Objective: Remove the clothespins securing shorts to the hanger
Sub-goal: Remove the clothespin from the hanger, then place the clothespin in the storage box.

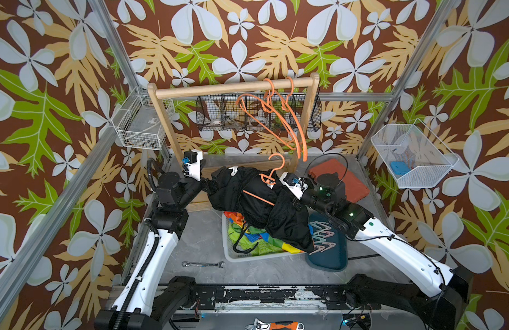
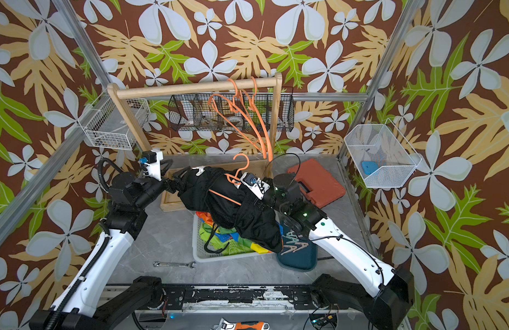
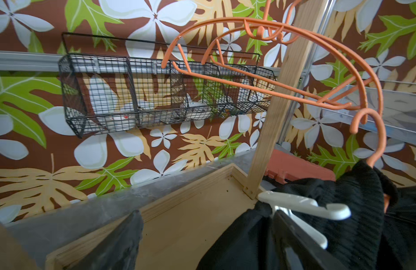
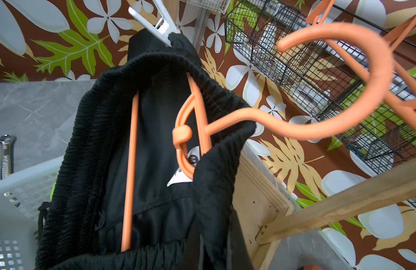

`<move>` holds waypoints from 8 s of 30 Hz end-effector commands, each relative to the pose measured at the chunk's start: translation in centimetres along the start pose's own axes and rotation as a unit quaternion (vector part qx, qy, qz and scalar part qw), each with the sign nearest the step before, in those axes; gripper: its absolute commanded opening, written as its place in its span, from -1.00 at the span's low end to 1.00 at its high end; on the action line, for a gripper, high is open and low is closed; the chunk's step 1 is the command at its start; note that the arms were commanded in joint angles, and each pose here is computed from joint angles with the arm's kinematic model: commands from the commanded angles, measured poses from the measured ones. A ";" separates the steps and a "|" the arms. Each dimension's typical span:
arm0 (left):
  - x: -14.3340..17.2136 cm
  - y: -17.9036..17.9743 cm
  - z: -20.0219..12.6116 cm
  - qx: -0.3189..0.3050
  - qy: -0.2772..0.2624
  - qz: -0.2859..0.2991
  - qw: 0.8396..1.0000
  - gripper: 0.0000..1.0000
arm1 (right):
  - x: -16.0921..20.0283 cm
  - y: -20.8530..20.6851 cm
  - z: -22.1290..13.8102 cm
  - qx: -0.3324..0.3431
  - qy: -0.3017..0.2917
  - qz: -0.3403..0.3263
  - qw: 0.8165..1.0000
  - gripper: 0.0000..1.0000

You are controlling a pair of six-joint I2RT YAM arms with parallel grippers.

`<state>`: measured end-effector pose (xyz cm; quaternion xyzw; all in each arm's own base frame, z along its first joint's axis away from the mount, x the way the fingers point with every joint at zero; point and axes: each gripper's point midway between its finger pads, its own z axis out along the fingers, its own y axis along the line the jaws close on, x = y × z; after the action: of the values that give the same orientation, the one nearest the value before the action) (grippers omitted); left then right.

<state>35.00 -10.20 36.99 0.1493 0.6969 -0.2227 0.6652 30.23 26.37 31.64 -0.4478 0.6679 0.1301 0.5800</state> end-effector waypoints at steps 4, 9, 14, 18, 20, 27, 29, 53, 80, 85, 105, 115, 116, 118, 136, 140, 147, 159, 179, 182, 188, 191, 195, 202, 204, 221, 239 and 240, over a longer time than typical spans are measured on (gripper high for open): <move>0.1 -3.1 0.6 0.114 0.009 -0.013 0.993 0.73 | -2.0 -0.2 -0.6 -0.004 -0.057 0.017 0.998 -1.00; 1.1 -2.2 1.1 0.096 0.028 -0.007 0.995 0.72 | -2.7 -1.3 -1.6 0.005 -0.077 0.025 0.997 -1.00; 1.3 -2.2 1.3 0.100 0.027 -0.011 0.995 0.68 | -3.5 -1.9 -2.6 0.003 -0.101 0.036 0.994 -1.00; 1.2 -3.1 1.4 0.130 0.028 -0.020 0.991 0.39 | -3.2 -1.9 -2.3 0.001 -0.097 0.037 0.995 -1.00; 1.0 -3.7 1.3 0.149 0.025 -0.026 0.988 0.34 | -3.2 -1.8 -2.1 -0.003 -0.097 0.039 0.995 -1.00; 0.3 -5.5 0.8 0.209 0.015 -0.043 0.977 0.10 | -2.6 -1.6 -1.3 -0.009 -0.090 0.045 0.995 -1.00; 0.3 -5.8 0.8 0.218 0.016 -0.046 0.975 -0.11 | -2.7 -1.7 -1.2 -0.009 -0.091 0.045 0.995 -1.00; 0.8 -7.5 0.5 0.223 0.031 -0.024 0.974 -1.00 | -1.9 -2.9 -2.1 0.037 -0.069 0.043 0.996 -0.01; 1.5 -11.0 0.3 0.262 0.064 -0.017 0.963 -1.00 | -10.3 1.9 -3.3 0.061 -0.055 -0.154 0.985 0.19; 1.6 -11.2 0.3 0.264 0.065 -0.017 0.962 -1.00 | -10.9 2.2 -1.5 0.047 -0.047 -0.175 0.982 0.19; 1.8 -11.4 0.4 0.265 0.068 -0.017 0.962 -1.00 | -10.5 3.4 2.0 0.035 -0.026 -0.207 0.977 0.11; 2.0 -11.3 0.6 0.264 0.071 -0.019 0.962 -1.00 | -11.3 2.6 2.2 0.059 -0.034 -0.218 0.973 0.03; 2.1 -11.3 0.6 0.263 0.071 -0.019 0.962 -1.00 | -11.4 2.6 2.2 0.059 -0.035 -0.219 0.973 0.01; 2.0 -11.3 0.6 0.264 0.071 -0.018 0.962 -1.00 | -11.4 2.6 2.2 0.060 -0.035 -0.220 0.973 -0.03; 2.1 -11.2 0.6 0.261 0.072 -0.018 0.962 -1.00 | -11.1 2.7 2.2 0.059 -0.032 -0.216 0.974 -0.80; 2.1 -11.1 0.7 0.259 0.072 -0.017 0.963 -1.00 | -11.1 2.6 2.1 0.060 -0.032 -0.215 0.974 -0.83; 2.4 -10.9 0.9 0.252 0.075 -0.016 0.965 -1.00 | -11.9 2.4 1.0 0.062 -0.047 -0.205 0.976 -0.84; 2.6 -10.7 1.1 0.249 0.079 -0.017 0.965 -1.00 | -12.9 1.8 -2.5 0.071 -0.076 -0.179 0.978 -0.84; 2.6 -10.6 1.1 0.246 0.078 -0.014 0.966 -1.00 | -7.2 0.4 -7.5 0.112 -0.010 -0.121 0.986 -0.85; 2.6 -10.6 1.1 0.246 0.077 -0.014 0.966 -1.00 | -5.9 0.1 -8.6 0.127 -0.001 -0.096 0.987 -0.85; 2.5 -10.6 1.0 0.243 0.076 -0.012 0.967 -1.00 | -2.8 0.2 -10.4 0.144 -0.001 -0.029 0.989 -0.85; 2.4 -10.6 1.0 0.243 0.075 -0.010 0.967 -1.00 | -1.1 0.0 -11.5 0.162 -0.001 0.008 0.987 -0.84; 2.2 -10.6 0.8 0.240 0.073 -0.006 0.968 -1.00 | 1.1 -0.8 -13.2 0.204 -0.006 0.073 0.976 -0.84; 2.1 -10.6 0.6 0.237 0.072 -0.001 0.969 -1.00 | 6.5 -2.6 -15.9 0.304 -0.009 0.205 0.930 -0.83; 2.0 -10.6 0.6 0.237 0.071 0.000 0.969 -1.00 | 8.6 -2.7 -16.3 0.329 -0.002 0.245 0.912 -0.83; 1.7 -10.7 0.3 0.237 0.067 0.004 0.969 -1.00 | 23.3 1.5 -14.7 0.393 0.063 0.445 0.803 -0.78; 1.6 -10.7 0.3 0.235 0.065 0.006 0.970 -1.00 | 26.5 2.8 -14.8 0.395 0.068 0.478 0.782 -0.25; 1.6 -10.7 0.3 0.236 0.066 0.006 0.970 -1.00 | 26.2 2.7 -14.8 0.394 0.067 0.474 0.785 -0.22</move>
<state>29.72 -19.62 35.31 0.3119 0.6827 -0.3723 0.5459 20.27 5.95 11.02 0.1872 0.8306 0.0860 0.5173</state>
